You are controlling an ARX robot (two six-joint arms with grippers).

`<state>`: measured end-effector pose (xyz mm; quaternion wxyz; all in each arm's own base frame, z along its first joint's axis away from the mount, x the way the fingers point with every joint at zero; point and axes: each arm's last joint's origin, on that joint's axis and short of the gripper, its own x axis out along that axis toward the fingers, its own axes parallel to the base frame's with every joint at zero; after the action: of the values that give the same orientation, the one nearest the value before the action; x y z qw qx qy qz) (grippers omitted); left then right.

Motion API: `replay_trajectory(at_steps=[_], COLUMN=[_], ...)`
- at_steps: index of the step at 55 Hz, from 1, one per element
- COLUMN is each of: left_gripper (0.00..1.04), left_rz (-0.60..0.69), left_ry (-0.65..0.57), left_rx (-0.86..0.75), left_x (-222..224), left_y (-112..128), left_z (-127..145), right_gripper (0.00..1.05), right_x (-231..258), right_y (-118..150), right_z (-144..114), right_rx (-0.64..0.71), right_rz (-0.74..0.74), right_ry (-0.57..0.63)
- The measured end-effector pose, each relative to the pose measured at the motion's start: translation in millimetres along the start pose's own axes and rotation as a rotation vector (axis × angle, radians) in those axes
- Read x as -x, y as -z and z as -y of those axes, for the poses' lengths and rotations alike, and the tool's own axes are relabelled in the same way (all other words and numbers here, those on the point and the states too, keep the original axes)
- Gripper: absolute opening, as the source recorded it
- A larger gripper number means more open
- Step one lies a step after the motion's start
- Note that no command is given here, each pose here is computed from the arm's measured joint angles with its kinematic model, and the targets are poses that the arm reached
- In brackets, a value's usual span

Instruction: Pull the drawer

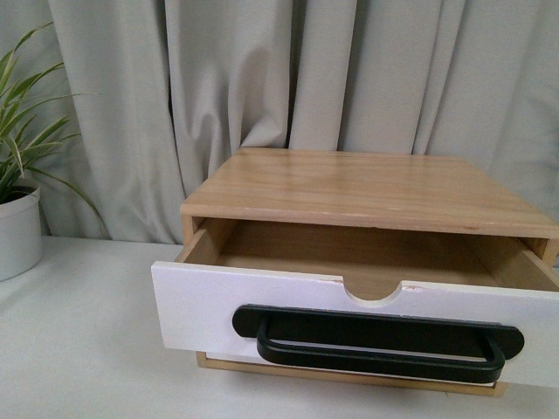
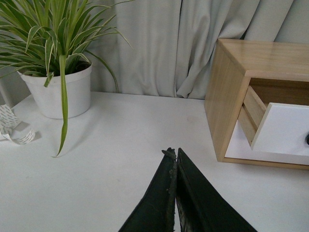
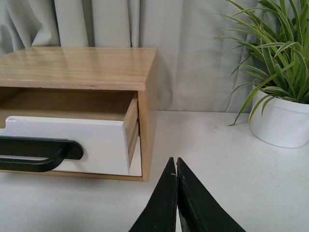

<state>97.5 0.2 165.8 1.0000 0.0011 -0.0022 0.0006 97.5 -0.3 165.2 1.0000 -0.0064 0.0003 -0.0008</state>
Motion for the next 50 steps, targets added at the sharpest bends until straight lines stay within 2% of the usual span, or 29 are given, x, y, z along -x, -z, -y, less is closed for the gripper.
replay_trajectory(at_steps=[16,18,22,44,46,50], left_gripper=[0.04,0.09,0.27,0.98,1.0,0.98], left_rz=[0.0,0.0,0.0,0.0,0.0,0.0], left_ry=[0.0,0.0,0.0,0.0,0.0,0.0], left_rx=[0.0,0.002,0.003,0.003,0.003,0.003], left_x=[0.0,0.0,0.0,0.0,0.0,0.0], left_y=[0.0,0.0,0.0,0.0,0.0,0.0], left_z=[0.0,0.0,0.0,0.0,0.0,0.0], right_gripper=[0.01,0.03,0.23,0.94,0.98,0.95], right_x=[0.0,0.0,0.0,0.0,0.0,0.0], right_y=[0.0,0.0,0.0,0.0,0.0,0.0], right_z=[0.0,0.0,0.0,0.0,0.0,0.0], right_rx=[0.0,0.0,0.0,0.0,-0.002,-0.002], right_rz=[0.0,0.0,0.0,0.0,0.0,0.0], right_ry=[0.001,0.0,0.001,0.001,0.001,0.0])
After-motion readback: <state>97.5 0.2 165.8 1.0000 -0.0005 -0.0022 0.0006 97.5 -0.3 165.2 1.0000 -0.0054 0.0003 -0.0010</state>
